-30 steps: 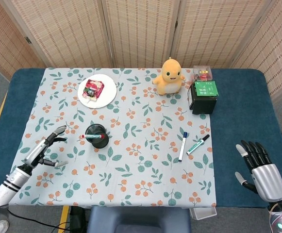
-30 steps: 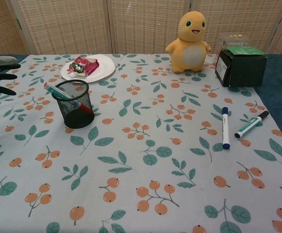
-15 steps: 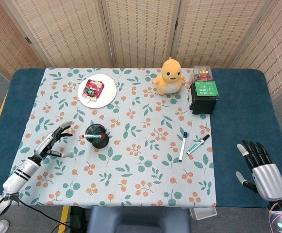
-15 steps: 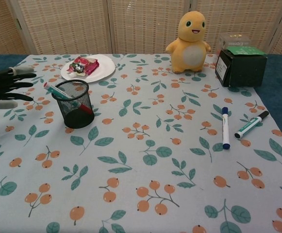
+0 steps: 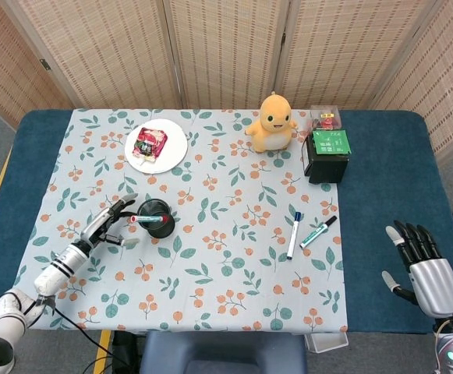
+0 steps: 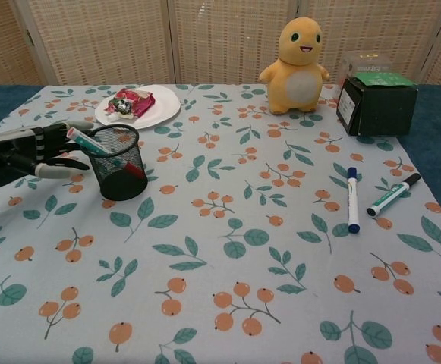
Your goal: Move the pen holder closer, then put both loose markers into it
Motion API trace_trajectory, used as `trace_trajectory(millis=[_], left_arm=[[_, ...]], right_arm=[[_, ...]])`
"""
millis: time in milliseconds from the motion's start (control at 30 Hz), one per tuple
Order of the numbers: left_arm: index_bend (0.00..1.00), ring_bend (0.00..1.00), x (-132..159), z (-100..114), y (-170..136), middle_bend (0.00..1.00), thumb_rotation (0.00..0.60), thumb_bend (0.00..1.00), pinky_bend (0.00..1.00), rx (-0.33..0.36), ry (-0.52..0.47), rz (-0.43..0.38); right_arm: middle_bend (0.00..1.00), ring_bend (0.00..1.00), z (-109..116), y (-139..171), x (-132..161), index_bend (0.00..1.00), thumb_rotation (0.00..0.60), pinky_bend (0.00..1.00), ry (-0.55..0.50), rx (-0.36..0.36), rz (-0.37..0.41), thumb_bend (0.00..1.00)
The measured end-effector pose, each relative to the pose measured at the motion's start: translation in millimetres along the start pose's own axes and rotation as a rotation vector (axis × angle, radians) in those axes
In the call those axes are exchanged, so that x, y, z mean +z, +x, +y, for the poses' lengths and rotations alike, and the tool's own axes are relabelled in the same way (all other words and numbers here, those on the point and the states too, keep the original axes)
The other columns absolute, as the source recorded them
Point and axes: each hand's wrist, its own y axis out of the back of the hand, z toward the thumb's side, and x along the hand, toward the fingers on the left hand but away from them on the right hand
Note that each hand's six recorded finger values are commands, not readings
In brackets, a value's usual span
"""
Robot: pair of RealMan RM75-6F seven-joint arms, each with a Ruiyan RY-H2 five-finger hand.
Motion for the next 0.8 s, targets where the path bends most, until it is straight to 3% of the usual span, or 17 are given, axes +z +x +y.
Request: trace_trajectory(millis=[800], left_arm=[[0.0,0.02,18.0,-43.2,43.9,0.0,0.6,0.05,0.22,-0.069,-0.047,-0.049]], right_arm=[[0.0,0.0,12.7,5.0,-8.0,0.0,0.6,0.0,-0.015,-0.04,-0.022,0.31]])
